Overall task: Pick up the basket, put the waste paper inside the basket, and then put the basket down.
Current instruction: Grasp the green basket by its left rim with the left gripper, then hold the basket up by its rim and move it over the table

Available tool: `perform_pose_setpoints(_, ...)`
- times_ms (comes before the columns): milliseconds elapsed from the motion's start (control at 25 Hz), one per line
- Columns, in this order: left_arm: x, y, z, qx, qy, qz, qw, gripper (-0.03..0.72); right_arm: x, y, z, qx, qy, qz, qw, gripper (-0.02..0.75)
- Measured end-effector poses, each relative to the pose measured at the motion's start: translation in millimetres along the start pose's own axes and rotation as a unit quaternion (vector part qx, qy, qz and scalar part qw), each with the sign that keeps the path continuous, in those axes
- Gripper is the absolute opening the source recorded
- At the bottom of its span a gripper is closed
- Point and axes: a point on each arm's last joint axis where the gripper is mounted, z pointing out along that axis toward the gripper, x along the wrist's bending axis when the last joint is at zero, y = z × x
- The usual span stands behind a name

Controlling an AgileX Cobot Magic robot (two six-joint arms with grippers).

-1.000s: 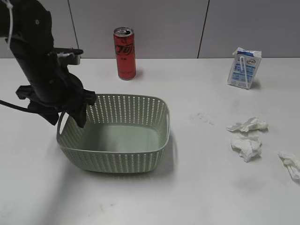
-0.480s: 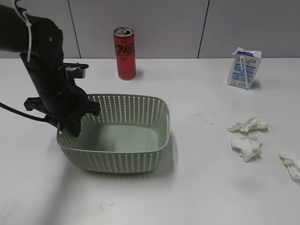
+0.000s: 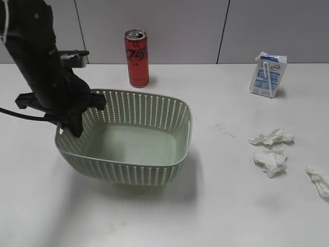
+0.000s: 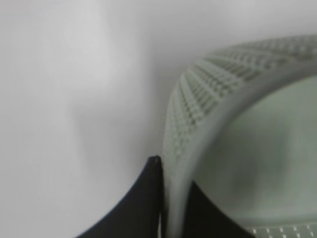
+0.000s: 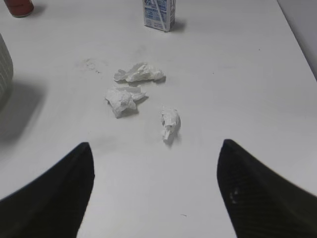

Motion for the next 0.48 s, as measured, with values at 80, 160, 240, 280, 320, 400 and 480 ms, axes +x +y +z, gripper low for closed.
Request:
perform_pose_setpoints(80,-1.4,-2.0,-16.4,-0.023,-0.005,0.002,1.0,0.006,0.0,0.0,0.0,0.0,0.0,0.004,1.0,0.582)
perform_pose_setpoints(160,-2.1,-4.1,-27.9,-0.039,-0.007,0.004,0.999,0.006,0.2,1.3,1.9,0.005,0.002,0.021,1.0,0.582)
perform_pose_setpoints(240,-2.4,-5.7,-34.8,-0.048,-0.008,0.005,0.999,0.006,1.1,7.5,9.3,0.03,0.007,0.042,0.999,0.582)
perform_pose_setpoints(280,-2.4,-6.1,-35.7,-0.048,-0.008,0.006,0.999,0.006,1.5,13.0,15.7,0.048,0.009,0.052,0.997,0.582)
perform_pose_setpoints(320,-2.4,-6.1,-36.0,-0.048,-0.008,0.006,0.999,0.006,1.6,19.2,23.8,0.072,0.009,0.059,0.996,0.582)
perform_pose_setpoints(400,-2.4,-6.3,-36.0,-0.047,-0.008,0.006,0.999,0.006,1.1,32.1,42.5,0.12,0.007,0.073,0.99,0.582)
perform_pose_setpoints(480,-2.3,-6.6,-35.9,-0.046,-0.008,0.006,0.999,0.006,-1.0,44.5,67.9,0.18,-0.001,0.082,0.98,0.582)
